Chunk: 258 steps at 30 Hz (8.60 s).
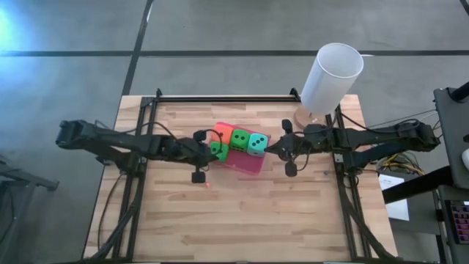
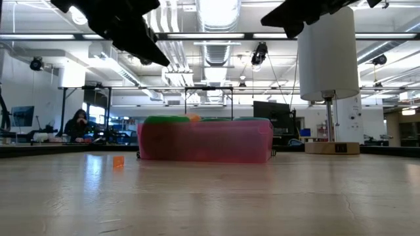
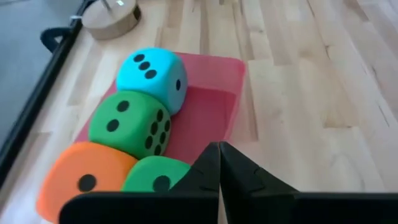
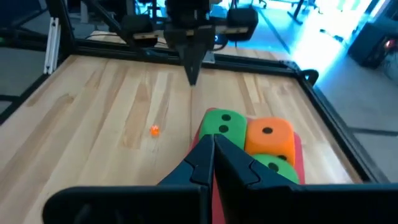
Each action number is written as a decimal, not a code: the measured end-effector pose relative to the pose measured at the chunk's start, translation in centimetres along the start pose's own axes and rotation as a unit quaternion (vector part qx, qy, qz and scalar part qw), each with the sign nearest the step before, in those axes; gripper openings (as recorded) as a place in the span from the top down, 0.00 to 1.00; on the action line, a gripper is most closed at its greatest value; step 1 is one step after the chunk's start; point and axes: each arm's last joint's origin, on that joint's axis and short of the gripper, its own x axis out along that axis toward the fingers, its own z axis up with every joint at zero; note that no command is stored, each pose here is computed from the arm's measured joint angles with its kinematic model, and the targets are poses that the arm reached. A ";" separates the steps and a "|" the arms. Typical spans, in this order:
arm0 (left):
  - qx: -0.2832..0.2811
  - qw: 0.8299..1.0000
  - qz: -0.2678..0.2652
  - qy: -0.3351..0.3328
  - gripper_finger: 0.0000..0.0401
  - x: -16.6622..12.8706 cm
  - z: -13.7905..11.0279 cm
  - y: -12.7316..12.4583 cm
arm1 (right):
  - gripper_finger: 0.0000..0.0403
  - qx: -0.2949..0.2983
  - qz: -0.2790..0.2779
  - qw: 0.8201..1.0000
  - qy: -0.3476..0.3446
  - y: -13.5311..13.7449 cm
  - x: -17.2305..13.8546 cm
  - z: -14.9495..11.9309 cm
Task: Pick & Place Dice
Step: Put the right small black die into the pink bin
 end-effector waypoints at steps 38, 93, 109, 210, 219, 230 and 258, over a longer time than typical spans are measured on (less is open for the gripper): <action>-0.032 0.999 0.003 -0.024 0.97 -2.2 -0.1 0.4 | 0.86 0.067 0.014 0.979 0.194 0.3 -0.7 -3.7; -0.038 0.999 0.002 -0.014 0.97 -2.0 -0.6 0.3 | 0.57 0.088 -0.104 0.933 0.333 -11.5 5.3 -16.2; -0.038 0.999 0.003 -0.016 0.97 -2.0 -0.5 0.3 | 0.62 0.050 -0.086 0.953 0.288 -12.4 6.5 -16.5; -0.037 0.999 0.003 -0.015 0.97 -2.0 -0.5 0.3 | 0.81 0.015 0.062 0.989 0.130 -1.7 8.1 -9.4; -0.037 0.999 0.002 -0.015 0.97 -2.0 -0.5 0.3 | 0.65 0.004 0.001 0.992 0.123 -2.2 8.3 -9.3; -0.037 0.999 0.003 -0.015 0.97 -2.0 -0.5 0.3 | 0.60 0.010 -0.039 0.991 0.129 -3.1 8.4 -9.5; -0.037 0.999 0.003 -0.015 0.97 -2.0 -0.5 0.3 | 0.59 -0.002 -0.069 0.984 0.165 -3.2 8.2 -10.1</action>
